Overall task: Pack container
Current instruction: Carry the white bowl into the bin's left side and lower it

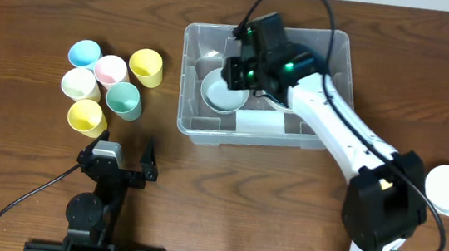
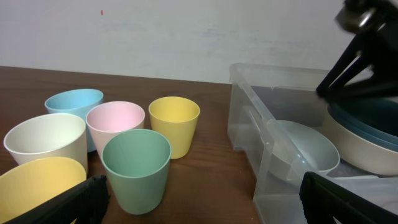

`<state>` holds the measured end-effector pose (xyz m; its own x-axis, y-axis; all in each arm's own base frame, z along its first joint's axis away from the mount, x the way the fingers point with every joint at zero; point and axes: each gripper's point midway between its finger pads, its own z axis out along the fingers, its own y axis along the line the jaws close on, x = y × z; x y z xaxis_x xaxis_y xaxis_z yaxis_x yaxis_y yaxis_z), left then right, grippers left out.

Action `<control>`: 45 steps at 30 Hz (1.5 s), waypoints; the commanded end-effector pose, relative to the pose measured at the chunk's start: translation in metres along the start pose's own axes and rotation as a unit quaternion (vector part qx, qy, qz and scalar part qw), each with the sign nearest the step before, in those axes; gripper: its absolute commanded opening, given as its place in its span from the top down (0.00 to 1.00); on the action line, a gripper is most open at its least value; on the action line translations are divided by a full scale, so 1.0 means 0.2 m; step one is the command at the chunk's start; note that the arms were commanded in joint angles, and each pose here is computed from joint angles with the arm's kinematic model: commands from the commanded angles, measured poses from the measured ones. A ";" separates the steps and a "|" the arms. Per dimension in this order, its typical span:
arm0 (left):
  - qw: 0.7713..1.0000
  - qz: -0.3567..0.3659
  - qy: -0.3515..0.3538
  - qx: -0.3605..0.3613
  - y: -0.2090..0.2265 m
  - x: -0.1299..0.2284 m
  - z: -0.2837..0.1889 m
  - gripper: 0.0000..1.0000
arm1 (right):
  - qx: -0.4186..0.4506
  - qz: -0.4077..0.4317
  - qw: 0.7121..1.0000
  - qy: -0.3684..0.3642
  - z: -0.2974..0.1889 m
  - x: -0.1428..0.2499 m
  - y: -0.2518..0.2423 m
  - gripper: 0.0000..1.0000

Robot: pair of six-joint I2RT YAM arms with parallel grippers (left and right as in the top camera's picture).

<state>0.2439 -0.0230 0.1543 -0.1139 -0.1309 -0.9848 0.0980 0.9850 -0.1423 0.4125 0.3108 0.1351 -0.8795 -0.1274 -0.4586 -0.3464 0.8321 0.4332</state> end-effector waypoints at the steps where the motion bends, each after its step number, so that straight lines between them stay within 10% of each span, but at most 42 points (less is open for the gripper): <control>1: 1.000 0.007 0.024 0.002 0.00 0.08 0.00 0.02 | 0.019 -0.016 1.000 0.014 0.08 0.04 -0.01 0.78; 45: 1.000 0.007 0.024 0.002 0.00 0.08 0.00 0.02 | 0.154 -0.110 0.982 0.016 0.35 0.07 -0.35 0.77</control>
<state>0.2439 -0.0230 0.1543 -0.1139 -0.1309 -0.9848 0.0980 0.9850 -0.1423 0.4422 0.2887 0.0546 -0.8227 -0.2931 -0.4870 -0.3949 0.9110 0.1188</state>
